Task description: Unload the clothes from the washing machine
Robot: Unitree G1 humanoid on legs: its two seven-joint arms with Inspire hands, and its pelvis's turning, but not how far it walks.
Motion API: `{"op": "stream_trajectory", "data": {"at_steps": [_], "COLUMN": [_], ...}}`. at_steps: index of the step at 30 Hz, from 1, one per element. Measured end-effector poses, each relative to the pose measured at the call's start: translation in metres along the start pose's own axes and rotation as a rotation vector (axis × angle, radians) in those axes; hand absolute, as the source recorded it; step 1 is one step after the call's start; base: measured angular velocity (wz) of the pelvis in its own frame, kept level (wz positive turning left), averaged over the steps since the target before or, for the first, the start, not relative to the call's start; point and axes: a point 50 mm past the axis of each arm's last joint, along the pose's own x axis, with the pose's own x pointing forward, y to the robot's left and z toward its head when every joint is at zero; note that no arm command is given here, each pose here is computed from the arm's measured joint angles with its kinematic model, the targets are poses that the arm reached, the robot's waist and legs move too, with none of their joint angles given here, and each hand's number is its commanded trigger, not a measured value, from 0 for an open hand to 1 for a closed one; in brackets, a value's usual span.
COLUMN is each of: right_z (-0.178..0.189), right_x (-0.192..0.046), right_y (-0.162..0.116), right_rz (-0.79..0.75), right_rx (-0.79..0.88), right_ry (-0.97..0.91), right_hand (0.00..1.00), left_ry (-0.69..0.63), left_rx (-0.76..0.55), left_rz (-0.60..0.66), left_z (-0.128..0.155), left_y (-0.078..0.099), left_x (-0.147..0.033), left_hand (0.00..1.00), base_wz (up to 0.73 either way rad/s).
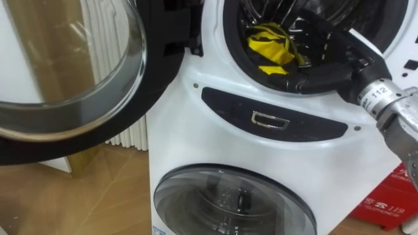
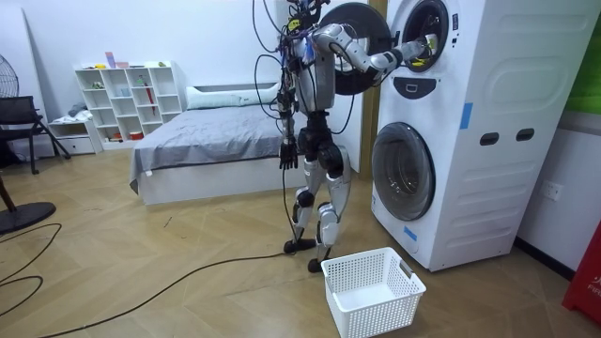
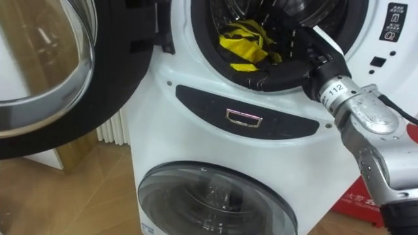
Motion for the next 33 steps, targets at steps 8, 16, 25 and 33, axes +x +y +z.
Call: {"op": "stream_trajectory", "data": {"at_steps": [8, 16, 25, 33], "right_z": [-0.003, -0.012, -0.016, -0.02], "right_x": [0.007, 0.02, 0.036, 0.039], "right_y": [-0.006, -0.018, -0.025, -0.03], "right_rz": [-0.021, -0.077, -0.113, -0.116], "right_rx": [0.013, -0.054, -0.278, -0.289], "right_ry": [0.031, 0.143, 0.27, 0.312], "right_hand": [0.0, 0.0, 0.0, 0.0], "left_ry": [0.009, 0.012, 0.017, 0.027], "left_rx": [-0.001, 0.017, 0.017, 0.018], "left_rz": [0.007, 0.028, 0.028, 0.004], "left_z": [-0.001, 0.003, 0.008, 0.008], "left_y": [0.0, 0.004, 0.005, 0.004], "left_x": [0.0, -0.001, -0.001, 0.0], "left_hand": [0.0, 0.0, 0.0, 0.0], "base_wz": [0.0, 0.02, 0.06, 0.02]}}
